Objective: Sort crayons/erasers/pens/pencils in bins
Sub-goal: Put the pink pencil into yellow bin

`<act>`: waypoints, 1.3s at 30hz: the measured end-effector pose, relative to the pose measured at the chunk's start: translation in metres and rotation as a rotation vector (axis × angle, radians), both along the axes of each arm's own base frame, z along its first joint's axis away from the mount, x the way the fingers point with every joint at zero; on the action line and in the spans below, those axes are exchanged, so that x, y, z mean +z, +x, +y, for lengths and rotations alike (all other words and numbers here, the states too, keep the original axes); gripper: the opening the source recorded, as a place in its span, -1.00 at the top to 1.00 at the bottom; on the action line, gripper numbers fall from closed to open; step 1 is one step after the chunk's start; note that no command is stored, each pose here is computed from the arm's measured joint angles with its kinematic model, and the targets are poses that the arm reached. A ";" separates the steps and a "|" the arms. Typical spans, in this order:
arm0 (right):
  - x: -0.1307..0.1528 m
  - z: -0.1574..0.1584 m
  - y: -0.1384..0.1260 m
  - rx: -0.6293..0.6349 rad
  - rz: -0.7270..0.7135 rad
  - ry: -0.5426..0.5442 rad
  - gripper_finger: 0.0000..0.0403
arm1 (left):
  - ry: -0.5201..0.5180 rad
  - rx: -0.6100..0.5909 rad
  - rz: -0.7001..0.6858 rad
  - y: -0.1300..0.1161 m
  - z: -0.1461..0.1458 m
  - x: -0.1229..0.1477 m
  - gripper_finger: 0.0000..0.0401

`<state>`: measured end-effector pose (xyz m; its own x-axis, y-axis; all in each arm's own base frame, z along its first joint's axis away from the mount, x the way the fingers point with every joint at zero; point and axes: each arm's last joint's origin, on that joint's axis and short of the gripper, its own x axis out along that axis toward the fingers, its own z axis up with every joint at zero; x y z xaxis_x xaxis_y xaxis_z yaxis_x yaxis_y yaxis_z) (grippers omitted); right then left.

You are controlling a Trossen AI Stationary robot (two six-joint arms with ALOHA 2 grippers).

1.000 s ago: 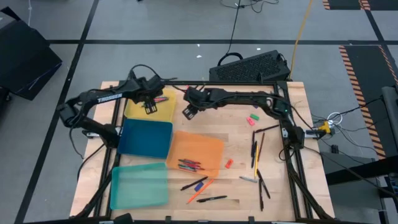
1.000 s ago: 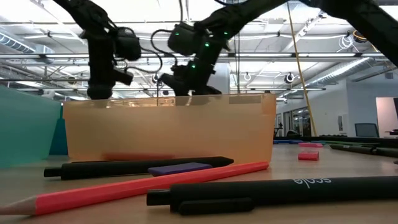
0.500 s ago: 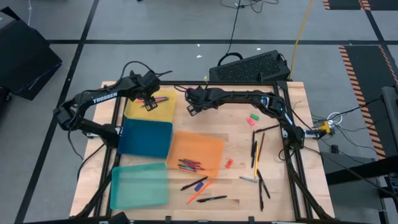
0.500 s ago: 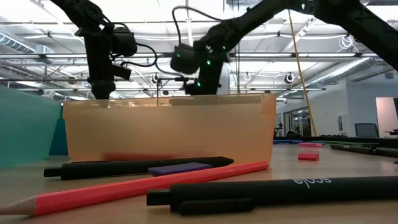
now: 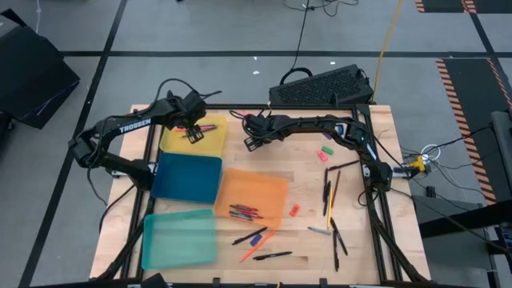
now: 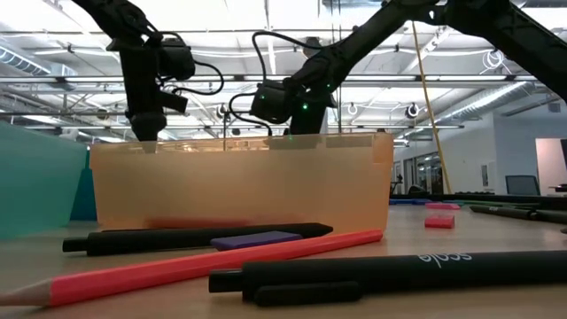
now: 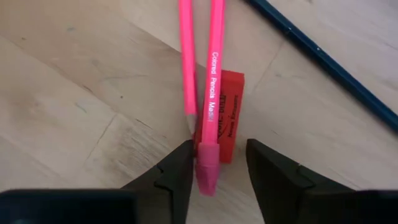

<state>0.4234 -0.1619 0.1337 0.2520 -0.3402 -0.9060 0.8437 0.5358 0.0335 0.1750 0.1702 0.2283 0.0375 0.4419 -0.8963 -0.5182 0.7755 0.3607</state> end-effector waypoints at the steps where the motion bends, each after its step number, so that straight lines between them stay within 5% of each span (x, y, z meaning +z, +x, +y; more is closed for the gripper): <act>1: 0.000 0.000 0.000 0.006 0.004 -0.002 0.36 | -0.001 0.007 -0.003 0.000 0.000 0.000 -0.23; 13: 0.009 0.004 0.001 0.057 -0.005 -0.017 0.83 | -0.090 0.056 -0.135 0.012 -0.013 -0.001 -0.23; 27: 0.125 0.039 -0.021 0.157 -0.203 -0.135 0.82 | -0.148 -0.034 -0.394 0.044 -0.033 0.007 -0.23; 31: 0.153 0.046 -0.033 0.195 -0.216 -0.204 0.82 | -0.169 -0.056 -0.594 0.050 -0.033 0.023 -0.23; 39: 0.208 0.064 -0.053 0.291 -0.343 -0.360 0.82 | -0.141 -0.296 -1.097 0.062 -0.036 0.075 -0.23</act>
